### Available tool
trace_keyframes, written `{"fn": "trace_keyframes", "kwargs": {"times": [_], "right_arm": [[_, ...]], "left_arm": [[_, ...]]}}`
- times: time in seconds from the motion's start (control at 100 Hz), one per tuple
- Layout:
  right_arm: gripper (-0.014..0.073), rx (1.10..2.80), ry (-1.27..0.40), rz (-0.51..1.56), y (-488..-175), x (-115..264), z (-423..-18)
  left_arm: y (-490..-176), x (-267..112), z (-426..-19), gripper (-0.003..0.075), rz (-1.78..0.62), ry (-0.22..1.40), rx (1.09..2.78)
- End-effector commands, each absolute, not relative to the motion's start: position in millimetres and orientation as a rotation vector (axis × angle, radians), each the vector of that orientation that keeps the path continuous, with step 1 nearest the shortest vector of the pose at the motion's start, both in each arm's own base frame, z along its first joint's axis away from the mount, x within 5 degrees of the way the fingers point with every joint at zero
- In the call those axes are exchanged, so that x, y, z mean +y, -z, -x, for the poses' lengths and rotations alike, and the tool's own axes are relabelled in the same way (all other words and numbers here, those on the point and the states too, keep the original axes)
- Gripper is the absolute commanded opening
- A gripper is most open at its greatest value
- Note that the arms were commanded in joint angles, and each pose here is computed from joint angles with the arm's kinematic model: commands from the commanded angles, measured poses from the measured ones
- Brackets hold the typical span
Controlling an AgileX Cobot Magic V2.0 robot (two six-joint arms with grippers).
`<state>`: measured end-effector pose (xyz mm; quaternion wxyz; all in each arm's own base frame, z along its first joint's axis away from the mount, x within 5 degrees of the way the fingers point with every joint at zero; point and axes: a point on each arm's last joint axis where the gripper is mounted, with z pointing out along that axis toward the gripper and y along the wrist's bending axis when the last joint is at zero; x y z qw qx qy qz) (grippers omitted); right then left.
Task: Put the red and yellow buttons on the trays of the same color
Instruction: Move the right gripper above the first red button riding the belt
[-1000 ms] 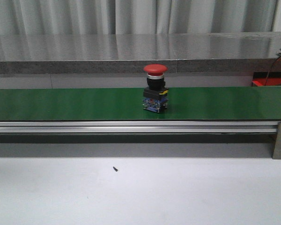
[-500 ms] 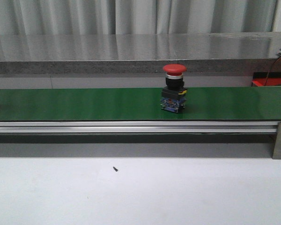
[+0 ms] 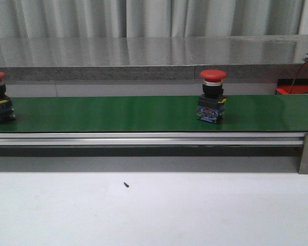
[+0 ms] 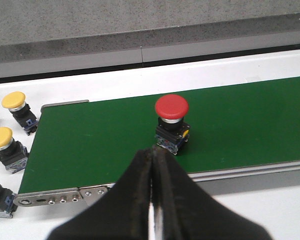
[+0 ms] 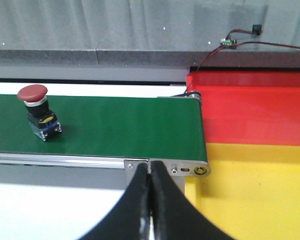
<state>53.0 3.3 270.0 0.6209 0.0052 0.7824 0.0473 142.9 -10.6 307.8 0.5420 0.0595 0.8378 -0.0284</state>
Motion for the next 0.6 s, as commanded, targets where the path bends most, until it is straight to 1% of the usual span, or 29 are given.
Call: {"fn": "trace_keyframes", "kwargs": {"times": [0.0,0.16,0.23,0.28,0.3,0.33,0.35,0.4,0.42,0.43,0.47,0.5,0.52,0.59], "right_arm": [[-0.0059,1.822,-0.097,-0.015,-307,3,-60],[-0.0055,2.007,-0.017,0.002,-339,2,-88],[-0.0007,2.073,-0.014,0.001,-349,3,-101],[0.0071,2.102,-0.022,-0.003,-354,4,-111],[0.0117,2.11,-0.029,-0.005,-356,5,-114],[0.0209,2.119,-0.042,-0.009,-358,6,-119],[0.0251,2.125,-0.047,-0.01,-359,6,-122],[0.0426,2.138,-0.068,-0.017,-360,8,-130],[0.0468,2.144,-0.075,-0.019,-360,9,-133],[0.0507,2.146,-0.083,-0.021,-360,9,-133],[0.0607,2.156,-0.111,-0.03,-359,11,-139],[0.0654,2.163,-0.132,-0.038,-357,13,-142],[0.0666,2.171,-0.146,-0.041,-356,14,-144],[0.0629,2.207,-0.184,-0.037,-351,17,-154]], "left_arm": [[-324,-10,-145,-0.002,-0.117,0.066,1.884],[-324,-10,-145,-0.0019,-0.114,0.07,1.884],[-324,-10,-145,-0.0019,-0.114,0.07,1.884],[-324,-10,-145,-0.0019,-0.114,0.07,1.884],[-324,-11,-145,-0.002,-0.113,0.072,1.883],[-324,-11,-145,-0.0019,-0.113,0.072,1.883],[-324,-11,-145,-0.0019,-0.113,0.072,1.883],[-324,-11,-145,-0.0019,-0.11,0.075,1.883],[-324,-11,-145,-0.002,-0.108,0.078,1.883],[-324,-11,-145,-0.0019,-0.108,0.078,1.883],[-324,-11,-145,-0.002,-0.104,0.083,1.883],[-324,-11,-145,-0.002,-0.101,0.087,1.883],[-324,-11,-145,-0.0019,-0.101,0.087,1.883],[-324,-11,-145,-0.0019,-0.098,0.091,1.883]]}}
